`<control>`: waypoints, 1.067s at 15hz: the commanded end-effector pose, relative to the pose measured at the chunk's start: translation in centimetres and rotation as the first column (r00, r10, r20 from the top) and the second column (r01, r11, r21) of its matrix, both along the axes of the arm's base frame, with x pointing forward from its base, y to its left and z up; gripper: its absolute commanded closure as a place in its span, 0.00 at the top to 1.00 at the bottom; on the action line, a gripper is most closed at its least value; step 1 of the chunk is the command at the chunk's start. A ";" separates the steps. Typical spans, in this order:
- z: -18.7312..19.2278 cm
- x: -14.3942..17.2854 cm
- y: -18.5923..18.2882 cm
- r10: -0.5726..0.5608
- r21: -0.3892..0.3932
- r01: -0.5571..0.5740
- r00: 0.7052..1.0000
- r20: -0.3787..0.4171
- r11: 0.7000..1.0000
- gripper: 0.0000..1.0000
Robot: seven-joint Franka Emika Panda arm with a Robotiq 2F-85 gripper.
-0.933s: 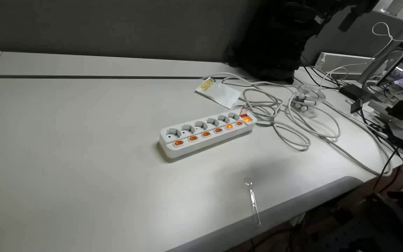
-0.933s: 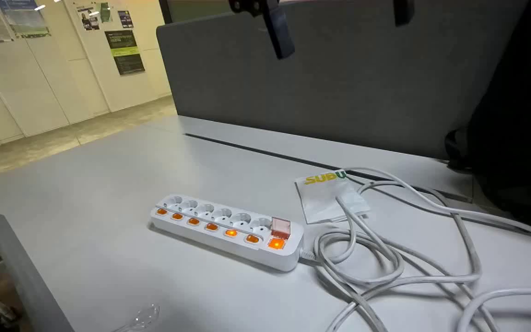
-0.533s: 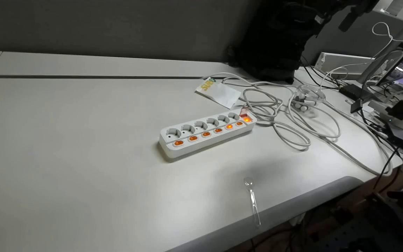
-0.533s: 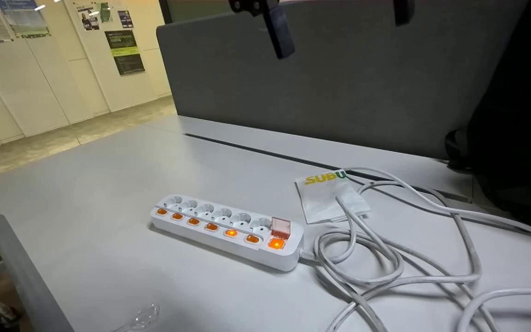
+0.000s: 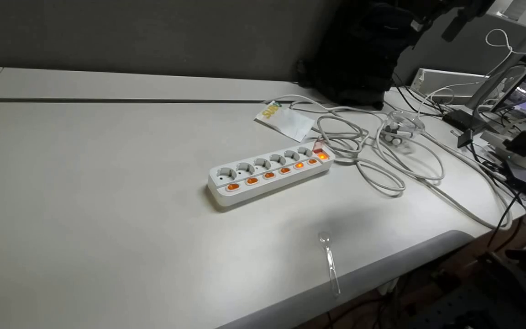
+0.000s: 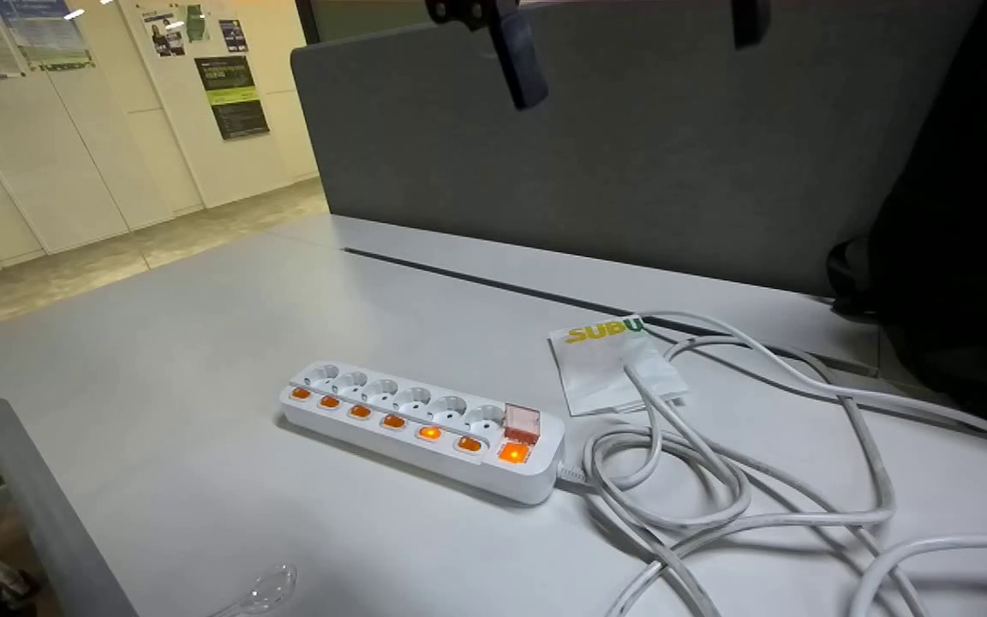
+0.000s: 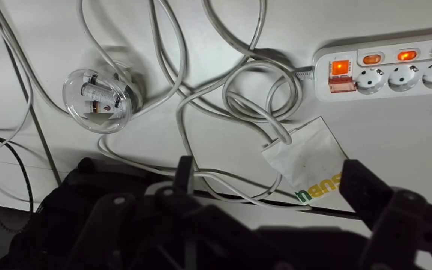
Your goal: Press the button third from the right on the extension cord.
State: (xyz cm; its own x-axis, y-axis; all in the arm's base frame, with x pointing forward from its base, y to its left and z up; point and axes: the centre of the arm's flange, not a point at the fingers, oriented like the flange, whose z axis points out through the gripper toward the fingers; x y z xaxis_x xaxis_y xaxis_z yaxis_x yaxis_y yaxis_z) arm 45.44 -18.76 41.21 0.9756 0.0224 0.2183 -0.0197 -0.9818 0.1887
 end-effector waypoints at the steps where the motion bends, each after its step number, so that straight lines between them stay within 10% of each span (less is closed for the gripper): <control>1: -0.7 0.6 0.8 0.034 -0.008 -0.034 0.999 0.003 0.999 1.00; 7: -5.3 3.4 6.6 0.185 0.056 -0.182 0.981 -0.052 0.982 1.00; 8: -6.3 3.7 7.7 0.206 0.084 -0.200 0.976 -0.072 0.976 0.75; 16: -14.2 3.5 12.0 0.278 0.133 -0.256 0.941 -0.192 0.957 0.25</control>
State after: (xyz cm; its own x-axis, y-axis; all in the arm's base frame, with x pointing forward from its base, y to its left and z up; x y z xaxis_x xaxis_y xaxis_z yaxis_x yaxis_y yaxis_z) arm 48.95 -6.94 29.12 0.9631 0.2651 0.0455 0.2628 -0.9635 0.0503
